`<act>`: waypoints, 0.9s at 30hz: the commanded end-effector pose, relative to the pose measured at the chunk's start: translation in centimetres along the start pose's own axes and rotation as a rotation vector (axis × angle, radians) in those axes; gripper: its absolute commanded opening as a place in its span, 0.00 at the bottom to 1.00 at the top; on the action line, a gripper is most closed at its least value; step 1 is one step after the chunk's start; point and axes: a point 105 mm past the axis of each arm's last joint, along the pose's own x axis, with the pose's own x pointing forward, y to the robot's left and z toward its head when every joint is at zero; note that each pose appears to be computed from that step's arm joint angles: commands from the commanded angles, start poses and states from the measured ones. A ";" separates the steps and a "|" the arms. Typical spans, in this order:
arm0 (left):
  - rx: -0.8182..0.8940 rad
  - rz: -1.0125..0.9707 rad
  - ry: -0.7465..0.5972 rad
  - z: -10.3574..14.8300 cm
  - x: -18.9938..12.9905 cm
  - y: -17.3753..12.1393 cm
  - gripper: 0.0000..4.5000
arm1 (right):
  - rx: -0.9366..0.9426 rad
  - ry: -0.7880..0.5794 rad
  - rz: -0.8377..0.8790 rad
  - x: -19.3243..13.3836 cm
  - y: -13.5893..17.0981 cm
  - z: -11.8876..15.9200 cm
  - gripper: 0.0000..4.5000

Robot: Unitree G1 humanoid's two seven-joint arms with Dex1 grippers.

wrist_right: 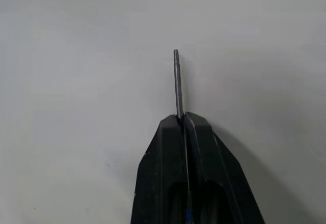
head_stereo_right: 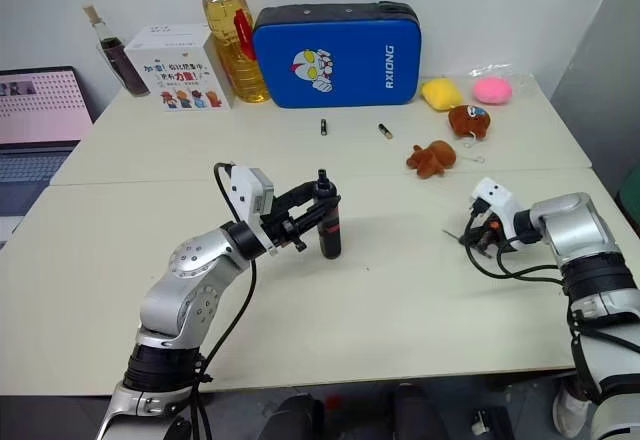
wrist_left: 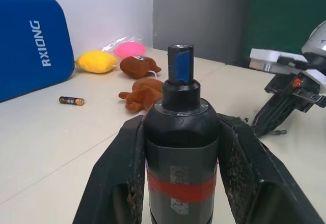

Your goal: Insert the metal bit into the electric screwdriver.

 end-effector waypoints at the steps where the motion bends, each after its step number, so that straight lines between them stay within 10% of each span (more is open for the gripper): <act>1: 0.035 0.028 -0.029 1.2 -0.2 1.0 0.36 | -0.005 -0.480 -0.079 -3.2 1.5 11.1 0.01; 10: 0.002 0.061 -0.043 1.5 0.3 1.9 0.36 | 0.040 -0.897 -0.121 -4.1 7.9 18.5 0.01; 27: 0.015 0.053 -0.049 1.8 1.3 1.9 0.36 | -0.044 -0.913 -0.093 -5.2 9.5 20.4 0.01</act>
